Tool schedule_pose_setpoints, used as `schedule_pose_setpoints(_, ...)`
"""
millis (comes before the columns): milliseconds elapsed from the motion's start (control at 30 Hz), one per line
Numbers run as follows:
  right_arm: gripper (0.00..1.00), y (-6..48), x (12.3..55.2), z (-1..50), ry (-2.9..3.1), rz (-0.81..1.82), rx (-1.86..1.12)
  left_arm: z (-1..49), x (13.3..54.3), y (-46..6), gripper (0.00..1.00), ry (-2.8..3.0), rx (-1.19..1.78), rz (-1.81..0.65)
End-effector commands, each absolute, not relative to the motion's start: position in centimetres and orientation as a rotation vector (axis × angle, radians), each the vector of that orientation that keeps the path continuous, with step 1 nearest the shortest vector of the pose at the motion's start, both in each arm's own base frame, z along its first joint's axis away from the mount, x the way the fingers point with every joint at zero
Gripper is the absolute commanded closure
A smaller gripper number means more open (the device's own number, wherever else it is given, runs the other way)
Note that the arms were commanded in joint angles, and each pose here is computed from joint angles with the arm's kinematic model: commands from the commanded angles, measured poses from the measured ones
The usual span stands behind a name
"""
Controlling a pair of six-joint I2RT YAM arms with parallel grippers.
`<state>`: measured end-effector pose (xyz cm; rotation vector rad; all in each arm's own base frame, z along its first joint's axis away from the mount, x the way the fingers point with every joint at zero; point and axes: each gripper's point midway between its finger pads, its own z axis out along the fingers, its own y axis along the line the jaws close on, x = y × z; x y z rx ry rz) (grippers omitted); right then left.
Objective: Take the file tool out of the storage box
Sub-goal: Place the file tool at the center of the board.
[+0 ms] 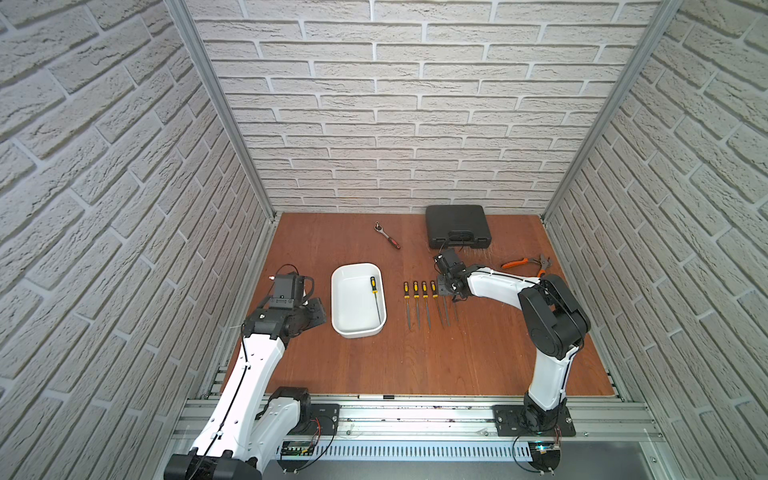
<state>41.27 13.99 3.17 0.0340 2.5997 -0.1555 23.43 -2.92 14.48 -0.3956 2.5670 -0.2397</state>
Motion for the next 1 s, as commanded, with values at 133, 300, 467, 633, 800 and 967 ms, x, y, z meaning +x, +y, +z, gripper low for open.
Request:
schedule_pose_setpoints(133, 0.65, 13.8, 41.5, 3.7, 2.571, -0.168, 0.042, 14.4, 23.1, -2.9, 0.45, 2.562, -0.377, -0.22)
schedule_pose_setpoints(300, 0.65, 14.0, 42.0, 6.9, 2.515, -0.151, 0.028, 14.6, 23.1, -2.9, 0.45, 2.558, -0.376, -0.219)
schedule_pose_setpoints(467, 0.64, 18.1, 42.2, 13.7, 2.402, -0.061, -0.096, 14.6, 23.1, -2.9, 0.45, 2.554, -0.377, -0.22)
schedule_pose_setpoints(633, 0.64, 27.5, 40.3, 18.1, 2.304, 0.062, -0.353, 14.6, 23.1, -2.8, 0.45, 2.548, -0.382, -0.215)
schedule_pose_setpoints(800, 0.63, 36.8, 38.3, 18.7, 2.27, 0.289, -0.45, 14.9, 23.0, -2.6, 0.45, 2.531, -0.387, -0.208)
schedule_pose_setpoints(967, 0.59, 42.9, 37.9, 15.3, 2.344, 0.182, -0.572, 15.0, 23.0, -2.7, 0.45, 2.529, -0.387, -0.216)
